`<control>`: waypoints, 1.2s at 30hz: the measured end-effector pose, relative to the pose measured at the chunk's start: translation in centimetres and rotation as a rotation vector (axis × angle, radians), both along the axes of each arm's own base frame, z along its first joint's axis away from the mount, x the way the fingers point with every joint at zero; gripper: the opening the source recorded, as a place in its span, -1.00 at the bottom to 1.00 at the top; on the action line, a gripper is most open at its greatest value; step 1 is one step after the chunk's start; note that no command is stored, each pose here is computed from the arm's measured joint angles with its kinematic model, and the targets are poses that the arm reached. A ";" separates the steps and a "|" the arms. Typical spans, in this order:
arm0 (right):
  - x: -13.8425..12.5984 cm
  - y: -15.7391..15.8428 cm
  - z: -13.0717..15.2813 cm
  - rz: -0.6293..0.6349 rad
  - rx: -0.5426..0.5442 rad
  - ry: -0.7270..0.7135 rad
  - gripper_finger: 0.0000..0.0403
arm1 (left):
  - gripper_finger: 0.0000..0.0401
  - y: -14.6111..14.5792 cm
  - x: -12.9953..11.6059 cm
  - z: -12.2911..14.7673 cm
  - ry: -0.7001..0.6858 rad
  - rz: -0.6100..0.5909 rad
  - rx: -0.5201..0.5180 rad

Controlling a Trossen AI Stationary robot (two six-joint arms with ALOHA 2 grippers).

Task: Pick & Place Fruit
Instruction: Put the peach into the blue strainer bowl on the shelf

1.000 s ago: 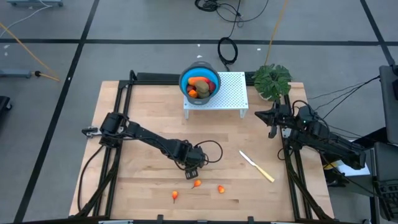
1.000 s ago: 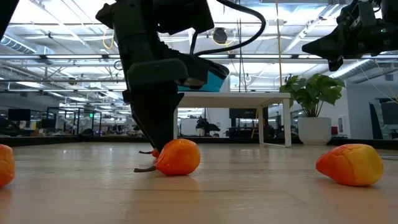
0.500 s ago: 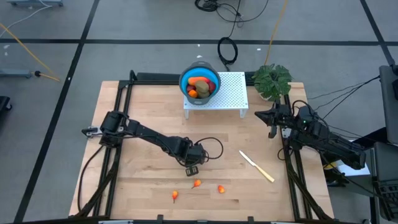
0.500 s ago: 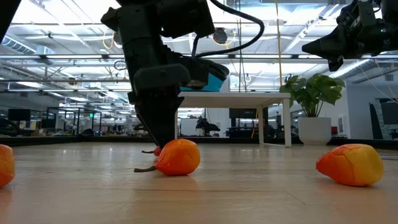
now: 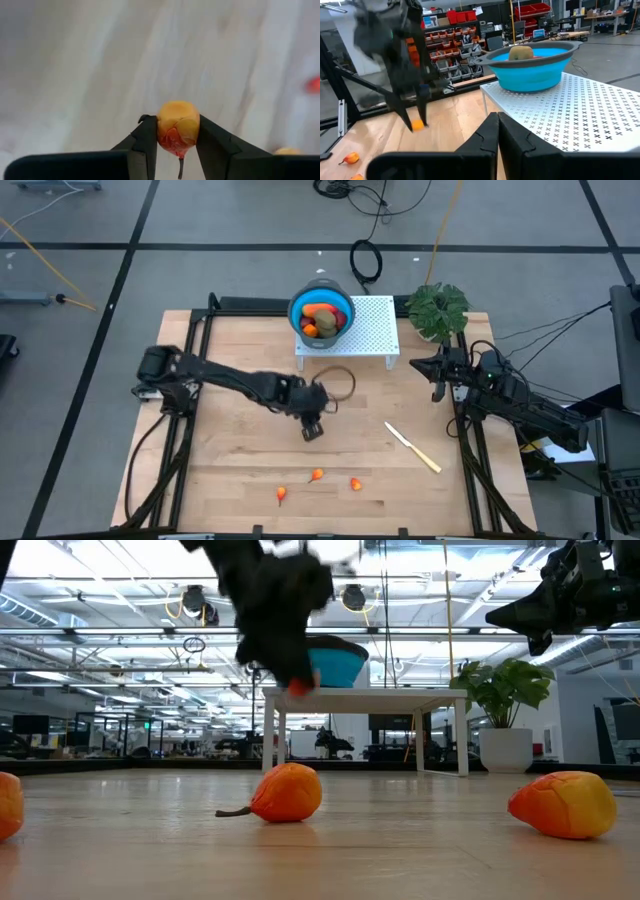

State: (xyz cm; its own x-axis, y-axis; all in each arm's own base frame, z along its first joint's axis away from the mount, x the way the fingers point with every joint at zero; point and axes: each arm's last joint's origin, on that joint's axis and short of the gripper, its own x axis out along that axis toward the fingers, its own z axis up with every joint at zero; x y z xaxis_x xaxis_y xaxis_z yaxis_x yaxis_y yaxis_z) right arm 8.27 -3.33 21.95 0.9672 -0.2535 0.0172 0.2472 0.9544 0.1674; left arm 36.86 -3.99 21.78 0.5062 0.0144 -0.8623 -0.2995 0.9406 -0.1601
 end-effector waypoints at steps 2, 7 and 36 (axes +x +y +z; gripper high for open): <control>0.0 0.0 0.0 0.000 -0.001 0.000 -1.00 | -0.47 0.5 -0.3 2.3 -0.102 -0.002 0.000; 0.0 0.0 0.0 0.000 -0.016 0.004 -1.00 | -0.47 1.1 -1.2 7.5 -0.376 -0.052 0.029; 0.0 0.0 0.0 -0.001 -0.084 0.022 -1.00 | -0.47 -0.4 -3.9 21.1 -1.621 -0.746 -0.031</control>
State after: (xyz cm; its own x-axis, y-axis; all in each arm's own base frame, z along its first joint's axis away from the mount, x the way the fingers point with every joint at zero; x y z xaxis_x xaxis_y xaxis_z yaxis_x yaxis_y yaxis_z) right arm 8.27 -3.33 21.94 0.9674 -0.2527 0.0168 0.2505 0.9647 0.0816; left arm 32.95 -4.42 42.87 0.6568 -0.5972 0.4605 0.6064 0.7812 0.1483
